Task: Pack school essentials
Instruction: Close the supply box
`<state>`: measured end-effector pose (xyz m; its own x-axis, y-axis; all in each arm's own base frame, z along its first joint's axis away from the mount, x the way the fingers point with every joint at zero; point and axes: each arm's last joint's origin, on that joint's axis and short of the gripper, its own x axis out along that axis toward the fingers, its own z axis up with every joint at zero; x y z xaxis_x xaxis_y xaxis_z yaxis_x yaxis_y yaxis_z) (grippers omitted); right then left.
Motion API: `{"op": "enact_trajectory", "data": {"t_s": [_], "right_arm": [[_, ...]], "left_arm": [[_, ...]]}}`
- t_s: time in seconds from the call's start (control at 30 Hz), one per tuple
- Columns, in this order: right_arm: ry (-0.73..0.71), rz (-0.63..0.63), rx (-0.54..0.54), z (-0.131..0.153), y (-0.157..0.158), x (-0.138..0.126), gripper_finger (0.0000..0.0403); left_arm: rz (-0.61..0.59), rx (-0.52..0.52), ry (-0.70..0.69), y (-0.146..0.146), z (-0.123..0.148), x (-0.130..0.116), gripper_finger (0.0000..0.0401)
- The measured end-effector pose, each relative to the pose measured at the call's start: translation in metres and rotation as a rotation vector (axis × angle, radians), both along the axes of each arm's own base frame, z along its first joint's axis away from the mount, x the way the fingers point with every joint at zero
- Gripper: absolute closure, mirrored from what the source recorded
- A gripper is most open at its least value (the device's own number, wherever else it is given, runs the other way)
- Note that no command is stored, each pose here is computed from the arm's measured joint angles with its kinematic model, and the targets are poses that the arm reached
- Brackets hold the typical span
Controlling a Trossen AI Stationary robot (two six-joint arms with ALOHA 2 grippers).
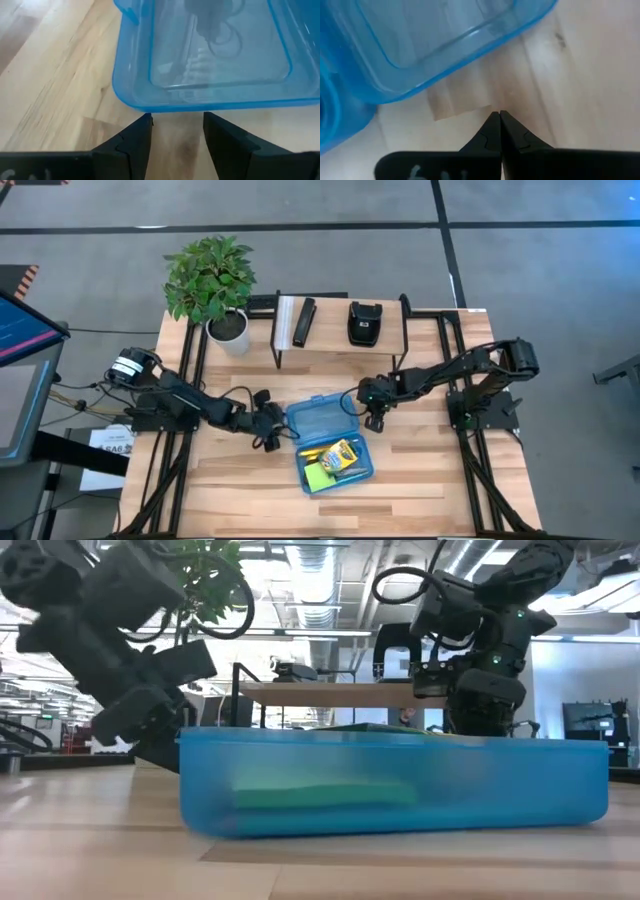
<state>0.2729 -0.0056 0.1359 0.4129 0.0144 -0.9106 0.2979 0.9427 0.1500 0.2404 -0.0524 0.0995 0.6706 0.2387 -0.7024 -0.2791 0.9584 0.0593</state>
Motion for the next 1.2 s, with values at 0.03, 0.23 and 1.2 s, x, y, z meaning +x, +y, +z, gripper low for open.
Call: {"op": "enact_trajectory", "data": {"t_s": [0.03, 0.23, 1.2], "right_arm": [[0.0, 0.004, 0.008, 0.0, 0.001, 0.0, 0.0394], [-0.016, 0.015, 0.01, 0.001, 0.005, 0.001, 0.0394], [-0.136, 0.066, -0.065, 0.018, 0.001, 0.004, 0.0394]], "left_arm": [[-0.002, -0.009, -0.011, 0.003, -0.001, 0.0, 0.0232], [0.005, 0.009, -0.039, 0.02, -0.001, 0.003, 0.0232], [-0.039, 0.074, -0.11, 0.037, 0.007, 0.012, 0.0232]]}}
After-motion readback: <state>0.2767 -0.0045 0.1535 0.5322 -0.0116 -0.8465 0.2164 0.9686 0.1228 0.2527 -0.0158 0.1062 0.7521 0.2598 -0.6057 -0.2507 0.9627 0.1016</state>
